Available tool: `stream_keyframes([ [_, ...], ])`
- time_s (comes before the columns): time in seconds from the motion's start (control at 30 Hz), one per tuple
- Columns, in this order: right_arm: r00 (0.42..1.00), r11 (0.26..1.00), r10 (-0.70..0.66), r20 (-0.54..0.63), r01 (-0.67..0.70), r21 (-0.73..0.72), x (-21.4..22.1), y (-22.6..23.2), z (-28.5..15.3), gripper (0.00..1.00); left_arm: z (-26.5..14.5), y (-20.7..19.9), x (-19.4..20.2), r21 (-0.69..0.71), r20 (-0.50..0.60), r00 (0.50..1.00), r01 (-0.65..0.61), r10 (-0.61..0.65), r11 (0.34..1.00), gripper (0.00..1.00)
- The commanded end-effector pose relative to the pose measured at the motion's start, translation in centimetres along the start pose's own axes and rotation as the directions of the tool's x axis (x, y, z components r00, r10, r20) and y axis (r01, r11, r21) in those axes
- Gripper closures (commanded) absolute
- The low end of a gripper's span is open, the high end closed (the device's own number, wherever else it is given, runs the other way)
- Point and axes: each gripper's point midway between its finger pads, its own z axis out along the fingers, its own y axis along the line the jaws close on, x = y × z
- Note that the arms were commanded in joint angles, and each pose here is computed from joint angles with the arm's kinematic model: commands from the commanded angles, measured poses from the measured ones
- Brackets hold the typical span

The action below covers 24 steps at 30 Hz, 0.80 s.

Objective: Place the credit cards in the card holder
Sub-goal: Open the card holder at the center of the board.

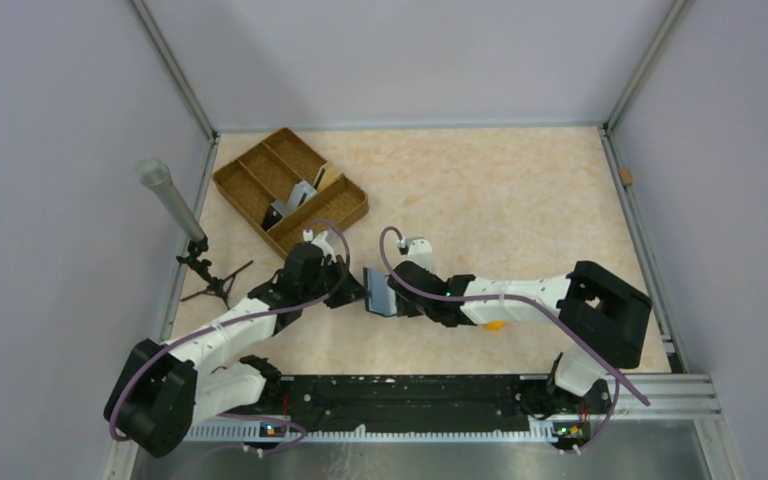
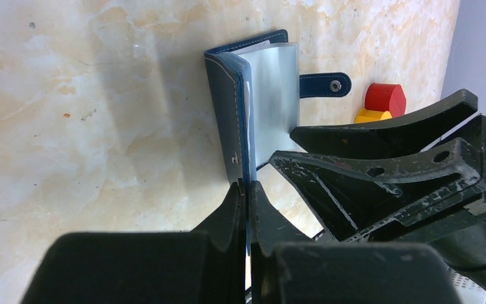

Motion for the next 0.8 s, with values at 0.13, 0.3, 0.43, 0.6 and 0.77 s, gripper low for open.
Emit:
stream_keyframes([
  [0.13, 0.998, 0.993, -0.004, 0.070, 0.012, -0.116, -1.9, 2.3, -1.8, 0.50, -0.2, -0.6, -0.9, 0.015, 0.041, 0.999, -0.014, 0.014, 1.000, 1.00],
  [0.3, 0.995, 0.974, 0.022, 0.095, 0.000, -0.228, -3.5, 4.7, -3.2, 0.44, -0.2, -0.6, -0.8, 0.015, 0.037, 0.999, -0.012, 0.011, 1.000, 1.00],
  [0.43, 0.995, 0.963, 0.026, 0.094, 0.000, -0.268, -4.0, 6.1, -3.1, 0.42, -0.1, -0.6, -0.8, 0.015, 0.034, 0.999, -0.009, 0.009, 1.000, 1.00],
  [0.6, 0.996, 0.957, 0.019, 0.082, 0.006, -0.289, -4.1, 7.1, -2.4, 0.40, 0.0, -0.6, -0.7, 0.016, 0.031, 0.999, -0.008, 0.008, 1.000, 1.00],
  [0.77, 0.998, 0.961, 0.006, 0.066, 0.012, -0.276, -3.4, 7.2, -1.5, 0.39, -0.1, -0.7, -0.8, 0.017, 0.032, 0.999, -0.009, 0.008, 1.000, 1.00],
])
